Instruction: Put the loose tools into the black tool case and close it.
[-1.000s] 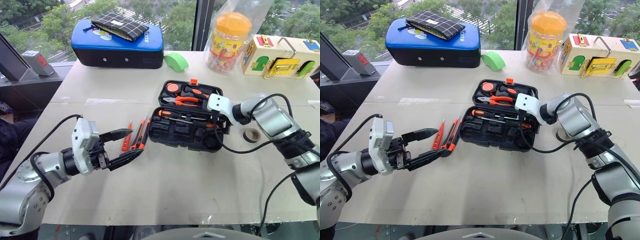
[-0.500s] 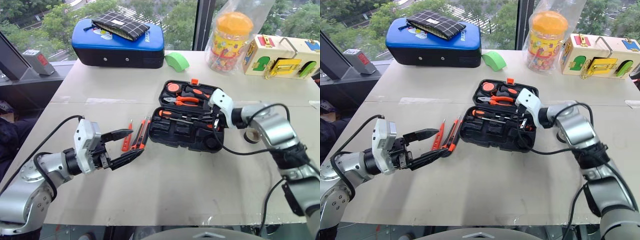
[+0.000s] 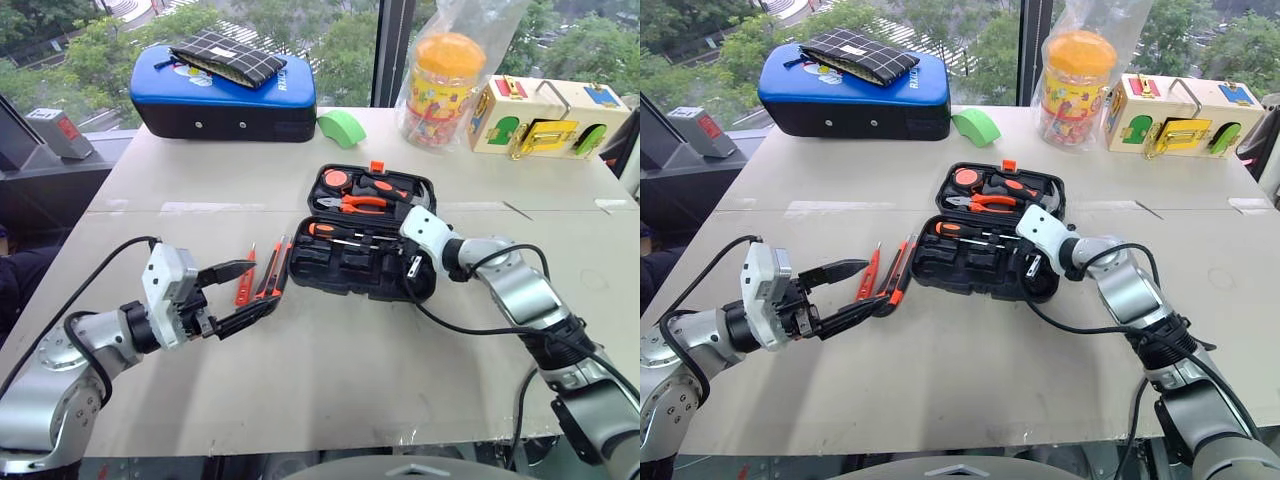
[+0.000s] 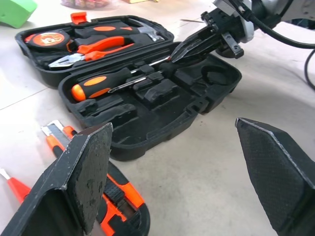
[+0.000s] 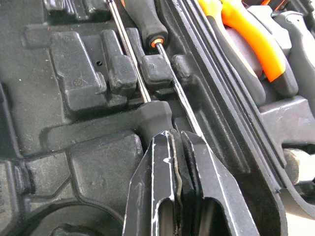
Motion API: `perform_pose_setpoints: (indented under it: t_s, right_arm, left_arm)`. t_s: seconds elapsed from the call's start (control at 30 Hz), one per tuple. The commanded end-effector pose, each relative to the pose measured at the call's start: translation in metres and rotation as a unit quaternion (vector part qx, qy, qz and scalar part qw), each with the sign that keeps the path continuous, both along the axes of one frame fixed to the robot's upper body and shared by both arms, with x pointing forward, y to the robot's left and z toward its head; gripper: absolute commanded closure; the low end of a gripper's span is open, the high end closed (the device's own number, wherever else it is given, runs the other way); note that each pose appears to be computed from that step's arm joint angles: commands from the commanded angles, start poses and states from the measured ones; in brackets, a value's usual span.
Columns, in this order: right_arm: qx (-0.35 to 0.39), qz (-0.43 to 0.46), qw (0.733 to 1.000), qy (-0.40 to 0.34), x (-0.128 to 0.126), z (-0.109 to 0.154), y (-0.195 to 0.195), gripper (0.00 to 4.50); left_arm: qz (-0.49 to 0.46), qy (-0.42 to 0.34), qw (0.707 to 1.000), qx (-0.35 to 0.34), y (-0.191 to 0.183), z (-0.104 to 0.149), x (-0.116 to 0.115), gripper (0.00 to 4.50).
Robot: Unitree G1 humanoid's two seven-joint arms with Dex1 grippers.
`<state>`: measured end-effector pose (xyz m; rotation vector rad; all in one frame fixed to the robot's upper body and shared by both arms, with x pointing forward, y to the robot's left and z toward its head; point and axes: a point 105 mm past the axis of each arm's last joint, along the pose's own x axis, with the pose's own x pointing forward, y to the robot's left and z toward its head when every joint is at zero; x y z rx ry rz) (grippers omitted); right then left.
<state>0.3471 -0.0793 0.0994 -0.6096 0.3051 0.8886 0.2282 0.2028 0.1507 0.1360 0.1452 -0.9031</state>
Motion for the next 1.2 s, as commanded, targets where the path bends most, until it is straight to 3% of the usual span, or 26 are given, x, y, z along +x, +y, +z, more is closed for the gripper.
perform_pose_setpoints:
  t_s: [0.03,0.07,0.1,0.17,0.23,0.27,0.37,0.47,0.6,0.8,1.0,1.07,1.2]
  right_arm:
    - [0.007,-0.022,1.000,0.021,-0.004,-0.020,-0.013,4.46]
    - [0.032,-0.015,0.999,0.003,-0.005,-0.010,-0.011,4.46]
    - [0.124,0.040,0.990,-0.053,-0.014,0.024,0.003,4.46]
    - [0.241,0.096,0.965,-0.044,-0.036,0.062,0.002,4.46]
    - [0.281,0.144,0.948,-0.050,-0.054,0.079,0.002,4.46]
    - [0.263,0.167,0.949,-0.053,-0.064,0.079,0.001,4.22]
    - [0.235,0.205,0.949,-0.033,-0.088,0.075,-0.004,3.31]
    - [0.233,0.213,0.949,-0.017,-0.104,0.075,-0.012,1.73]
    - [0.226,0.207,0.952,-0.012,-0.114,0.075,-0.020,0.05]
    - [0.215,0.193,0.957,-0.023,-0.116,0.075,-0.027,0.05]
    - [0.219,0.178,0.959,-0.030,-0.114,0.073,-0.028,0.05]
    - [0.219,0.174,0.959,-0.032,-0.113,0.072,-0.029,0.00]
    - [0.219,0.169,0.960,-0.034,-0.113,0.071,-0.029,0.00]
  left_arm:
    - [0.020,-0.021,1.000,0.002,0.003,0.004,0.004,0.46]
    - [0.030,-0.022,0.999,-0.001,0.005,0.004,0.005,0.46]
    - [0.067,-0.025,0.997,-0.006,0.010,0.001,0.009,0.46]
    - [0.133,-0.021,0.991,-0.012,0.020,-0.005,0.014,0.46]
    - [0.164,-0.008,0.986,-0.021,0.024,-0.010,0.016,0.46]
    - [0.191,0.004,0.981,-0.017,0.027,-0.016,0.019,0.46]
    - [0.270,0.018,0.963,-0.011,0.032,-0.026,0.027,0.46]
    - [0.339,0.028,0.940,0.003,0.035,-0.038,0.030,0.46]
    - [0.376,0.038,0.925,0.016,0.035,-0.050,0.031,0.46]
    - [0.393,0.046,0.918,0.036,0.038,-0.058,0.042,0.46]
    - [0.359,0.070,0.929,0.064,0.038,-0.077,0.043,0.46]
    - [0.336,0.079,0.937,0.059,0.030,-0.081,0.043,0.97]
    - [0.312,0.075,0.946,0.054,0.022,-0.079,0.044,0.97]
